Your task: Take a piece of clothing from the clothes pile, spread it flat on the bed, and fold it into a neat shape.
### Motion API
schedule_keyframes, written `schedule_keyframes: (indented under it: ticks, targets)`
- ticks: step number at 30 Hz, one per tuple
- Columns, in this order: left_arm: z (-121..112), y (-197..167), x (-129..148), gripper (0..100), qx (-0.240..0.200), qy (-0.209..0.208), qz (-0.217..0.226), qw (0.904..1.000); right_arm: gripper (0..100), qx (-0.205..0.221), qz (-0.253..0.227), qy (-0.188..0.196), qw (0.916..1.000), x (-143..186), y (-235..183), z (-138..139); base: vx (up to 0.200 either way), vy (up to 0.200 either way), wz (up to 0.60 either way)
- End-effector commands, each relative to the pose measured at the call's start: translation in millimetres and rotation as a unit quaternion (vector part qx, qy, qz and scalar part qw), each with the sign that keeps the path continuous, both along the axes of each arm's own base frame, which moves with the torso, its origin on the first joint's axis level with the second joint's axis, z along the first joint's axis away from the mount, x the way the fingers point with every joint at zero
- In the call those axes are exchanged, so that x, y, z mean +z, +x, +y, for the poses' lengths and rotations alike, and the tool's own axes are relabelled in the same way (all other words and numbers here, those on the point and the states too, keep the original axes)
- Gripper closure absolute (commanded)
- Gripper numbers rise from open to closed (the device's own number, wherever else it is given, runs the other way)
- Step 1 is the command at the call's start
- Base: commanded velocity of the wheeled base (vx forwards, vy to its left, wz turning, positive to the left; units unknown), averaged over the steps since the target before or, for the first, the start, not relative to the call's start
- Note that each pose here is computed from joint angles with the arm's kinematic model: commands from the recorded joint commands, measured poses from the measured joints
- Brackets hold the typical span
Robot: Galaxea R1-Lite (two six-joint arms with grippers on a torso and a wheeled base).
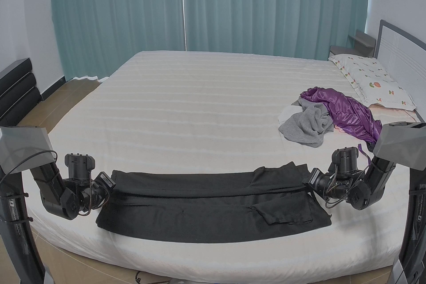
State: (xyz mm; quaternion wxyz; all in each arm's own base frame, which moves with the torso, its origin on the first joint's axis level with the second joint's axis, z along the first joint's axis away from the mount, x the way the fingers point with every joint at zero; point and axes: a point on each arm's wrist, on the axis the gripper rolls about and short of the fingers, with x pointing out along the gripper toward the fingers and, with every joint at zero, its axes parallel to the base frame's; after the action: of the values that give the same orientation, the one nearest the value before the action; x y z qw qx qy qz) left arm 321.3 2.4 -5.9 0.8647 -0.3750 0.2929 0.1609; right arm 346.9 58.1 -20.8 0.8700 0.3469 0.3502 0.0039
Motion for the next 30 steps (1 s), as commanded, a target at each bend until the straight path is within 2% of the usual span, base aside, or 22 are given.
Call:
schedule_keyframes:
  ticks: [1,5,10,13,17,18,22,23,30]
  targets:
    - [-2,-3,-8,0,-0.002,-0.001,0.014,0.9999,0,0.003,0.021,-0.003,0.9998,-12,-6,1,0.0,0.0,0.0]
    - [-2,-6,-6,0,-0.002,-0.001,0.015,0.9999,0,0.002,0.009,-0.001,1.0,-3,-5,-1,0.0,0.0,0.0]
    - [4,-5,24,0,0.006,-0.007,-0.033,0.9994,0,-0.01,-0.045,0.015,0.9988,31,6,-12,0.0,0.0,0.0]
    - [9,-3,33,0,0.006,-0.013,-0.051,0.9986,0,-0.014,-0.062,0.024,0.9977,40,13,-17,0.0,0.0,0.0]
    - [15,13,39,0,-0.008,-0.053,-0.075,0.9958,0,-0.016,-0.065,0.033,0.9972,32,26,-21,0.0,0.0,0.0]
    - [15,16,38,0,-0.01,-0.057,-0.075,0.9955,0,-0.016,-0.063,0.037,0.9972,30,28,-22,0.0,0.0,0.0]
    - [10,37,8,0,-0.019,-0.062,-0.053,0.9965,0,-0.032,-0.045,0.101,0.9934,24,37,-26,0.0,0.0,0.0]
    - [10,41,1,0,-0.019,-0.061,-0.05,0.9967,0,-0.029,-0.04,0.107,0.9931,21,36,-27,0.0,0.0,0.0]
    - [10,49,-8,0,-0.018,-0.057,-0.048,0.997,0,-0.03,-0.031,0.112,0.9928,15,37,-32,0.0,0.0,0.0]
